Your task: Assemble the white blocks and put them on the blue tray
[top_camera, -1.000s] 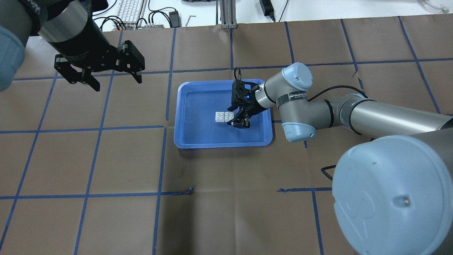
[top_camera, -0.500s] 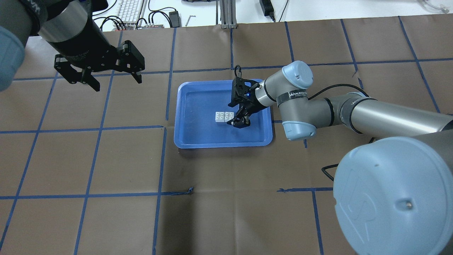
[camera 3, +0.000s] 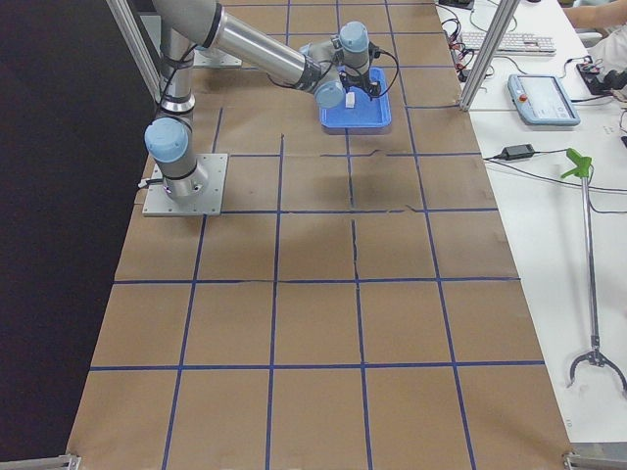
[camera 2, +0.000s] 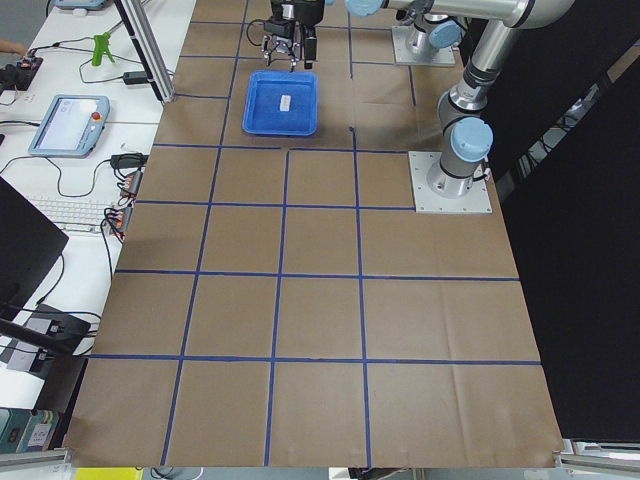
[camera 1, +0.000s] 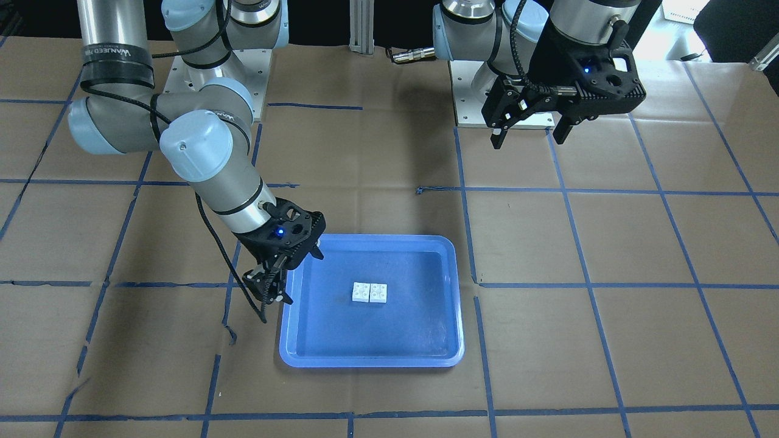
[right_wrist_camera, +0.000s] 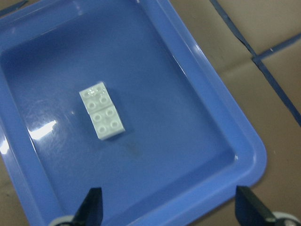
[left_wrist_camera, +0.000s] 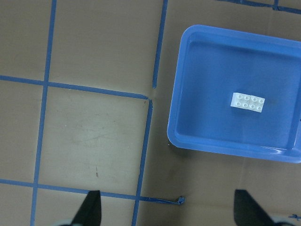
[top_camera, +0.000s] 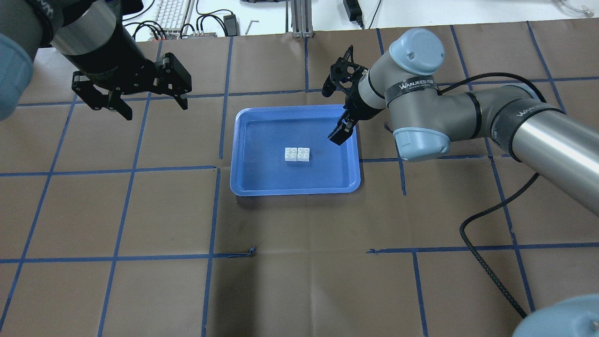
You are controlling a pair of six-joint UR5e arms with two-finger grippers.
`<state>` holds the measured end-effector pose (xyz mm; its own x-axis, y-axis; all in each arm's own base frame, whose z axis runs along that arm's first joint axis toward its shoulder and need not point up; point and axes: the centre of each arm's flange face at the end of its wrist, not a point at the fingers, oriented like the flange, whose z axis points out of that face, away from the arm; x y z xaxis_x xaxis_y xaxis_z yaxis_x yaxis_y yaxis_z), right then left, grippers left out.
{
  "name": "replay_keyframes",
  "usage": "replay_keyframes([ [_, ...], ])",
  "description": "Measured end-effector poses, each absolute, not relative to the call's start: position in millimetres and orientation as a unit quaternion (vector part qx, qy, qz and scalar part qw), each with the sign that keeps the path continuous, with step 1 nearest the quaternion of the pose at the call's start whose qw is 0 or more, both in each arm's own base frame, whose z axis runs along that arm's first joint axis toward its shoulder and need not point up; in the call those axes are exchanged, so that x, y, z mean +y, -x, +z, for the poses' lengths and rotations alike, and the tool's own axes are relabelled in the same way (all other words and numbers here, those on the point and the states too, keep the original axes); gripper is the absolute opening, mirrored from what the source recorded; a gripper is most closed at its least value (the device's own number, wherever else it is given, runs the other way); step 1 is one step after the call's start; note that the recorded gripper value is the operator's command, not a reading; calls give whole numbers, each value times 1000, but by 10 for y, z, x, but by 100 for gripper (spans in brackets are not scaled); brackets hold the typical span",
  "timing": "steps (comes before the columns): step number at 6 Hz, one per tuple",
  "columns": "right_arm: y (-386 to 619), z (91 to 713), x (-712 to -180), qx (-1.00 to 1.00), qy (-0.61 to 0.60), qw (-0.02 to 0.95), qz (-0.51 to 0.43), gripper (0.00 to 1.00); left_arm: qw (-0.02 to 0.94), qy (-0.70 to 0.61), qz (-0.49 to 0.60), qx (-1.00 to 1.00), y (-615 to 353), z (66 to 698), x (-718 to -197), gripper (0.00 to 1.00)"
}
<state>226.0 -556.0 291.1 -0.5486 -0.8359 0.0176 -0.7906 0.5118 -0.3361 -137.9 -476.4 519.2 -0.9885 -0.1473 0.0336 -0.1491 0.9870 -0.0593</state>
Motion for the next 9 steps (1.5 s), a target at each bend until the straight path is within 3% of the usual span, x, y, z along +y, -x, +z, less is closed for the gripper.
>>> replay_keyframes([
  [3,-1618,3637,-5199,978,198,3,-70,100,15,-74,31,-997,1379,5190,-4767,99],
  [5,-1297,4258,-5140,996,84,-17,-8,100,15,-74,31,-997,1378,5188,-4766,99],
  [7,-1262,4803,-5067,999,37,-28,21,100,14,-75,30,-997,1373,5183,-4766,99],
  [9,-1425,4941,-4959,999,29,-25,16,100,13,-74,32,-997,1364,5200,-4781,99],
])
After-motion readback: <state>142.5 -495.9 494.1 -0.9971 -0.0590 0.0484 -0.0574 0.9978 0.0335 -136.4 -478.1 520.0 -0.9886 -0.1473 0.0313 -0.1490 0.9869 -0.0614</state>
